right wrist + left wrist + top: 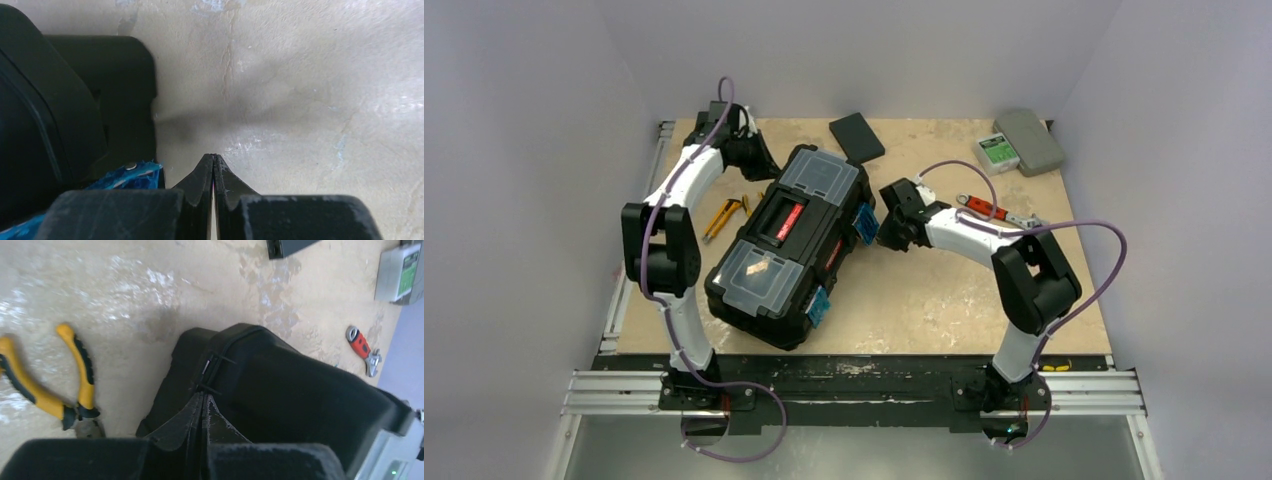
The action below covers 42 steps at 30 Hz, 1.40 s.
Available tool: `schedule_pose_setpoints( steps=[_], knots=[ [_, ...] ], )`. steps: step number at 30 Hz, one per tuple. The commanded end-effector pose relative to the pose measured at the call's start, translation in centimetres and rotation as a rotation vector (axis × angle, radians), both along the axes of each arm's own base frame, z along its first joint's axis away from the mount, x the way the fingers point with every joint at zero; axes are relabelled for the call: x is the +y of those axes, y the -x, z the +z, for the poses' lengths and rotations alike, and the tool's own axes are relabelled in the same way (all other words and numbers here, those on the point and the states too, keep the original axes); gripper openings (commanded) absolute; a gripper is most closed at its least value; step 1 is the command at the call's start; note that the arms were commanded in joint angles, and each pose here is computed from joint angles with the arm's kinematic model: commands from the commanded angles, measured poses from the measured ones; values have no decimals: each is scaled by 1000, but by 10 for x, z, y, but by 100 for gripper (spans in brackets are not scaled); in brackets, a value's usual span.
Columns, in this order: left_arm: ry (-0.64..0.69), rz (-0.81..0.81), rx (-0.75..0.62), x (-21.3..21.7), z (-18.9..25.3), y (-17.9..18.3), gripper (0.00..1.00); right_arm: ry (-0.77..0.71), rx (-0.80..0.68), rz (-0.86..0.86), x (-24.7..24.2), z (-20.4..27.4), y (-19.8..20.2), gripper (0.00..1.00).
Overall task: Pack the tool kit
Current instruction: Close the toolbox at the center of the board.
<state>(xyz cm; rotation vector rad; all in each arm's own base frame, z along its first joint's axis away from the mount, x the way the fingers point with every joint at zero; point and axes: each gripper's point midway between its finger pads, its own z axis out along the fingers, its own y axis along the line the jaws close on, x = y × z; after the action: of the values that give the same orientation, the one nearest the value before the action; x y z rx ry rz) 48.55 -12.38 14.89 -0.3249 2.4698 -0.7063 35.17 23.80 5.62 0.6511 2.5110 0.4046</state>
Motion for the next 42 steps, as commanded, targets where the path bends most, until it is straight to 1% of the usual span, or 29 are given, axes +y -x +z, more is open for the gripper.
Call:
schedule_pose_setpoints(
  steps=[1,6,11,16,22,27,34,38,42],
  knots=[
    [71,-97,-19,-31,-6,6,0,-97,-80,42,29,21,-20,0],
    [94,-140,39,-46,-33,20,0,-130,-94,91,47,22,-33,0],
    [120,-172,55,-66,-59,34,0,-143,-85,121,61,17,-38,0],
    [129,-223,81,-80,-76,42,0,-178,-112,156,75,20,-43,0],
    [143,-240,95,-81,-82,49,0,-197,-129,151,84,23,-55,0],
    [154,-251,111,-82,-86,59,0,-244,-171,134,96,27,-69,0],
    [179,-262,121,-85,-86,64,0,-303,-231,111,110,40,-90,0],
    [201,-261,118,-86,-84,65,0,-341,-314,104,117,49,-105,0],
    [230,-270,120,-90,-83,69,0,-360,-345,106,127,49,-120,0]
  ],
)
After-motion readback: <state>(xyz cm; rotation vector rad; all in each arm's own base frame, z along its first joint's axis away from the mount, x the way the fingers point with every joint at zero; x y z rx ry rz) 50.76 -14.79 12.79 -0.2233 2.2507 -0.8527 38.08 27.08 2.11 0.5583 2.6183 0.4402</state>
